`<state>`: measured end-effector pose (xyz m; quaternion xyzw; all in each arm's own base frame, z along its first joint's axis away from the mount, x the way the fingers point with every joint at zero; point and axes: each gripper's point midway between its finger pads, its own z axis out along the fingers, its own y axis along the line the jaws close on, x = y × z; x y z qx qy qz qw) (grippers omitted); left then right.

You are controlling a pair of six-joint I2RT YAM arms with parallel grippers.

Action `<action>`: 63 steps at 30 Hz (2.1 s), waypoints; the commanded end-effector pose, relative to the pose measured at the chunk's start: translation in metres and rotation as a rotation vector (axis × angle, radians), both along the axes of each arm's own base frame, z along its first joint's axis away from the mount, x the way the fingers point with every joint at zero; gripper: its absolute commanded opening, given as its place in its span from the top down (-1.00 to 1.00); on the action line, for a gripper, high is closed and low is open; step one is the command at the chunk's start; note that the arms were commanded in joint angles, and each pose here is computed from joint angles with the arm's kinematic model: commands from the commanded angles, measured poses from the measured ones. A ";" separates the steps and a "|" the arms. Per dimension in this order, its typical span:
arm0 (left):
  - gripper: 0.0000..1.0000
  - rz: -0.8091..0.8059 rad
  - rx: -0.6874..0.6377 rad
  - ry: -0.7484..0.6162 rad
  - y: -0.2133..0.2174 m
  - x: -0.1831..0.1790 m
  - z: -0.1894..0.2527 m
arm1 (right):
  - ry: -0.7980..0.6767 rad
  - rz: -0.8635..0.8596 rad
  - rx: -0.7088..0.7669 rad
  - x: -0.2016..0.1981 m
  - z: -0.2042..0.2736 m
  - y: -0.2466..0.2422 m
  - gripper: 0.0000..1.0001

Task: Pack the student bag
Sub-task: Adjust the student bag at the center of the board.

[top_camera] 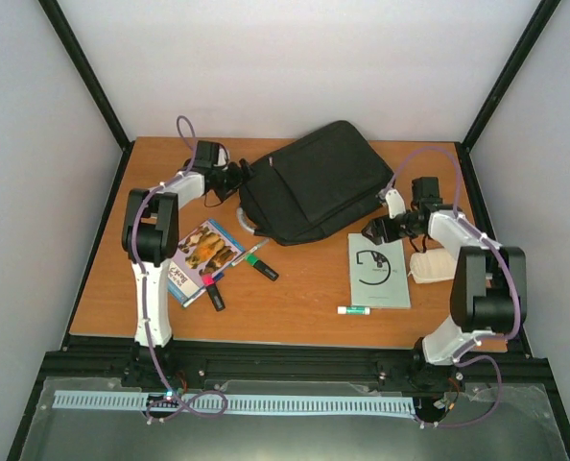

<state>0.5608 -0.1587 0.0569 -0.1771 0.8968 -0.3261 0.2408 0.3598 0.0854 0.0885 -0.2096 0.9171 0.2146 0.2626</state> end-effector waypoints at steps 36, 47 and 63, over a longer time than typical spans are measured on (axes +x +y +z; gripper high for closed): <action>-0.78 -0.428 0.078 0.190 -0.155 -0.216 -0.008 | 0.113 -0.115 -0.072 0.076 -0.053 -0.015 -0.57; -0.79 -0.332 0.227 0.193 -0.103 -0.244 -0.021 | 0.145 -0.071 -0.013 0.066 -0.055 0.001 -0.49; -0.99 -0.079 0.305 0.229 -0.021 -0.229 -0.034 | 0.136 -0.027 -0.101 0.058 -0.067 0.010 -0.49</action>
